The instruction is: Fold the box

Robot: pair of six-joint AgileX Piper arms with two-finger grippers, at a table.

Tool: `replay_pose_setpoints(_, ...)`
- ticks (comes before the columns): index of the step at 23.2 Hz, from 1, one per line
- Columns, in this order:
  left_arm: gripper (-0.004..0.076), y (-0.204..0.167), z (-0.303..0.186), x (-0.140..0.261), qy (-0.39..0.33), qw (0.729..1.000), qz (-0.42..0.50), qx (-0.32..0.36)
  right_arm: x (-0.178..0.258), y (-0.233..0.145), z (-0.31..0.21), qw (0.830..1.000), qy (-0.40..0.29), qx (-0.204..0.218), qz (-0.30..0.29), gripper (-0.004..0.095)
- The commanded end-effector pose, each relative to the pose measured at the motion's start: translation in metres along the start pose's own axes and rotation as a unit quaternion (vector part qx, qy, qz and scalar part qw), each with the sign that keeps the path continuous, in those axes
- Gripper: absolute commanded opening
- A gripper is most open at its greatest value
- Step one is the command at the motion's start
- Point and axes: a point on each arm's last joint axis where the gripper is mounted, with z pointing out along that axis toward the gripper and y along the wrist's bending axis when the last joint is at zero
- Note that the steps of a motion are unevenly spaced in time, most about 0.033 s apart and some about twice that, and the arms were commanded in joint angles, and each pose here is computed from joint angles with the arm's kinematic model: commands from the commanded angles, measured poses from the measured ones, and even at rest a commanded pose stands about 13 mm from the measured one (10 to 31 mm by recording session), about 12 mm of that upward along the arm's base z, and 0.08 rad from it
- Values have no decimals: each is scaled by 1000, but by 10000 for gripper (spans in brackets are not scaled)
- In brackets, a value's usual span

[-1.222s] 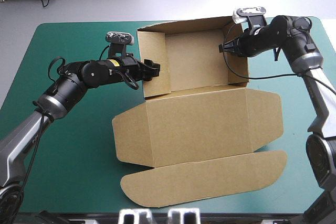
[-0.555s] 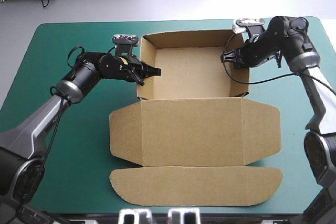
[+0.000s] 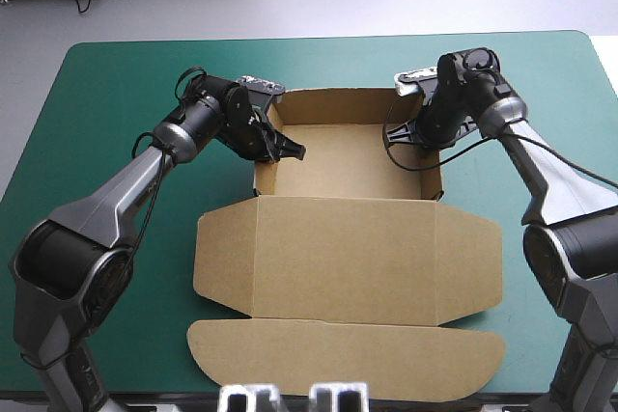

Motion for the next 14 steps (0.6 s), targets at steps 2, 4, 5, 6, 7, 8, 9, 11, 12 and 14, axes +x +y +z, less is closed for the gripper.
replay_pose_setpoints(2, -10, -19, -28, -4, -27, 999, 22, 25, -6, 16, -21, 998, -53, -18, -30, -19)
replay_pose_setpoints(4, -10, -17, -27, -3, -19, 999, 27, 16, -6, 14, -14, 999, -35, -7, -30, -19)
replay_pose_setpoints(5, -10, -17, -27, -3, -19, 999, 27, 16, -6, 13, -11, 999, -31, -5, -31, -19)
replay_pose_setpoints(6, -10, -18, -27, -3, -18, 999, 26, 17, -6, 13, -9, 999, -29, -5, -31, -19)
replay_pose_setpoints(7, -10, -18, -27, -2, -16, 999, 26, 18, -7, 13, -7, 999, -27, -7, -26, -19)
replay_pose_setpoints(8, -10, -18, -26, -2, -11, 999, 26, 17, -7, 14, -3, 999, -24, -12, -24, -19)
replay_pose_setpoints(9, -10, -17, -25, -1, -7, 999, 28, 13, -7, 15, -1, 999, -21, -14, -23, -19)
replay_pose_setpoints(11, -10, -13, -20, 0, 6, 999, 37, -6, -7, 14, 5, 1000, -8, -14, -21, -19)
replay_pose_setpoints(12, -10, -12, -16, 1, 22, 999, 38, -11, -7, 14, 8, 1000, -2, -14, -19, -20)
replay_pose_setpoints(14, -6, -11, -12, 4, 40, 998, 37, -11, -6, 14, 9, 1000, 2, -14, -14, -17)
